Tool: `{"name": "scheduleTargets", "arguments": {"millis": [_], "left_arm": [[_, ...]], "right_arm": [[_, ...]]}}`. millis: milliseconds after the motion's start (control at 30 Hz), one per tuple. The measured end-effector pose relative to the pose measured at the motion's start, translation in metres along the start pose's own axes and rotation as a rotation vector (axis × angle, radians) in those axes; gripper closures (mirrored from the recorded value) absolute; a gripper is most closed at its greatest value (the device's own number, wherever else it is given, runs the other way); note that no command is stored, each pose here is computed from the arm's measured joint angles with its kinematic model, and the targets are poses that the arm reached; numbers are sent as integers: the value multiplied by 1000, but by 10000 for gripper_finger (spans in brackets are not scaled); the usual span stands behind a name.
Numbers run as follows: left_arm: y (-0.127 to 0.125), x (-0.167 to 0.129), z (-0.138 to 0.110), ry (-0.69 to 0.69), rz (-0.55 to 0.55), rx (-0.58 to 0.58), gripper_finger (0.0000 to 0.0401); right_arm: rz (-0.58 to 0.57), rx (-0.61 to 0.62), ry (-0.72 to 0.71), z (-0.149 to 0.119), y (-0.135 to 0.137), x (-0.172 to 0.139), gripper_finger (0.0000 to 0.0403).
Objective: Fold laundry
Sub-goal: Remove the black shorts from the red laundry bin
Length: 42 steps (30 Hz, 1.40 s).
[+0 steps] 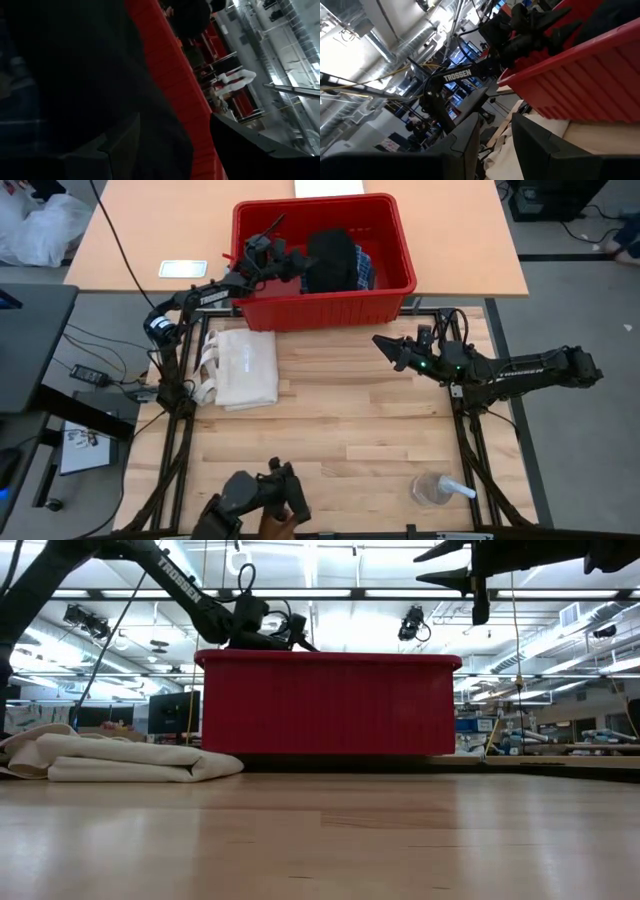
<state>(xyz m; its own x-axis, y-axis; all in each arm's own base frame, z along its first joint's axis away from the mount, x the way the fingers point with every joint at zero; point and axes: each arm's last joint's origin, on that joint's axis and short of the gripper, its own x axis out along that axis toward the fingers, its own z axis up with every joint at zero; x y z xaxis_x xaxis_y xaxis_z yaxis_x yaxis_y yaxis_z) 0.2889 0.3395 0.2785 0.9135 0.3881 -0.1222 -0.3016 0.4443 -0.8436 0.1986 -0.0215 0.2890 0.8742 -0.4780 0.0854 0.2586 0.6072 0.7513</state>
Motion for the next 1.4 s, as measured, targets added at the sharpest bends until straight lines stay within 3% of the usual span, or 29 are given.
{"name": "scheduleTargets", "arguments": {"millis": [200,367,433,600,767,1033,1400], "left_arm": [[10,-10,3,60,83,-21,158],[-3,-27,1,47,279,144,180],[-7,-30,0,37,309,168,190],[-3,-26,1,26,292,130,205],[19,-13,-8,61,309,22,207],[14,-5,-7,12,226,13,205],[18,3,-15,21,218,-46,105]], "right_arm": [[2,0,2,0,0,0,279],[-2,0,-1,1,-1,0,279],[-6,-1,-6,1,-1,1,279],[-10,5,-12,3,-3,2,279],[2,25,2,4,-4,2,279],[4,32,3,4,-3,2,279],[4,32,3,4,-3,2,279]]}}
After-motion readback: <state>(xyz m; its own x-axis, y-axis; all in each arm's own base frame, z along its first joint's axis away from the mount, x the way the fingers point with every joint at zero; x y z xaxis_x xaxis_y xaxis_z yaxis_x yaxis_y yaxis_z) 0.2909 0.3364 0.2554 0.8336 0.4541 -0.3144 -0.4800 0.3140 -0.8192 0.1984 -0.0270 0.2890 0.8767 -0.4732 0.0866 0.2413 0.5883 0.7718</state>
